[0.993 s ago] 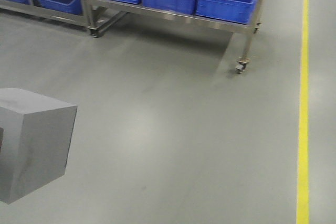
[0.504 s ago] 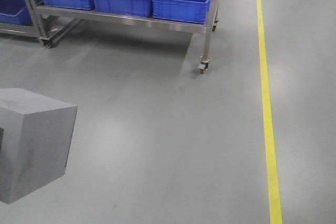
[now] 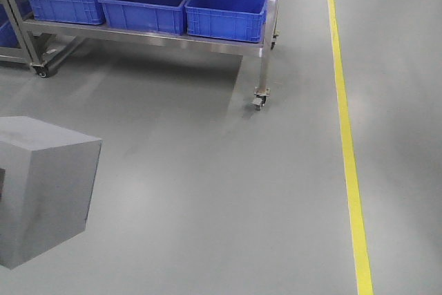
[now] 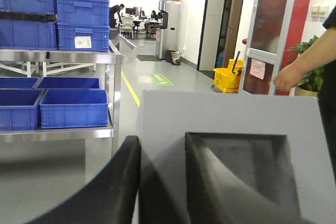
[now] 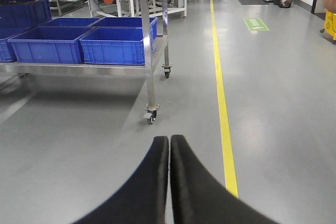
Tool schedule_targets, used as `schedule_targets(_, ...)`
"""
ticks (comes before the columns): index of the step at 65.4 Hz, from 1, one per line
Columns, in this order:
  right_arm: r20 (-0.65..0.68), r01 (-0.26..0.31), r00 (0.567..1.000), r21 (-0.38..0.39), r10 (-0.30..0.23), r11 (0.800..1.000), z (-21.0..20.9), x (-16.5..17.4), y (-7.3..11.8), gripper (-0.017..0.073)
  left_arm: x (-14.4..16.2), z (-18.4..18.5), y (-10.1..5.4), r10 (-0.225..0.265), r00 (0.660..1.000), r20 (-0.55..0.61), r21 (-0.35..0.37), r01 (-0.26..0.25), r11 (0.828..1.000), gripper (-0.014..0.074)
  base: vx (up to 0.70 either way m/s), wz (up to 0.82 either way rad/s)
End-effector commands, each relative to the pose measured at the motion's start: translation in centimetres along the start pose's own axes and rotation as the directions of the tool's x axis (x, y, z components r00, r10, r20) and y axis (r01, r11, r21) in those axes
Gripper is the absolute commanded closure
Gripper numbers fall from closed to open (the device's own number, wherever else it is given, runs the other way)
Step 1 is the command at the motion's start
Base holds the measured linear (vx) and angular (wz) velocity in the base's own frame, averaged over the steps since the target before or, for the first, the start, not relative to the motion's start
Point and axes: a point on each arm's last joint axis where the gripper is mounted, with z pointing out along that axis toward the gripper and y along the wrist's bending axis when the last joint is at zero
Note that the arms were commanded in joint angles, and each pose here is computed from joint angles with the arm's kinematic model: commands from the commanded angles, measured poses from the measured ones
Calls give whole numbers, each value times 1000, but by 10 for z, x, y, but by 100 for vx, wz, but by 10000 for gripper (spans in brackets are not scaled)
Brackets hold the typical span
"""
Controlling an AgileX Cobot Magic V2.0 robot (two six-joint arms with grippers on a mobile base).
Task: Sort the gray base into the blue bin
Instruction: 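Hold the block in the left gripper while the base turns away, then drive the base along the aisle to the blue bins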
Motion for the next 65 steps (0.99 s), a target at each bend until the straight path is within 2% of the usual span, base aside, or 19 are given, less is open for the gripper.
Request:
schedule_targets(1, 75, 8, 997, 0, -8, 1000, 0, -6, 0, 564, -18, -1, -3, -13, 992, 126, 21, 10, 1000, 601, 38, 3)
schedule_targets(65, 75, 8, 997, 0, -8, 1000, 0, -6, 0, 564, -18, -1, -3, -13, 992, 125, 21, 10, 1000, 600, 40, 9)
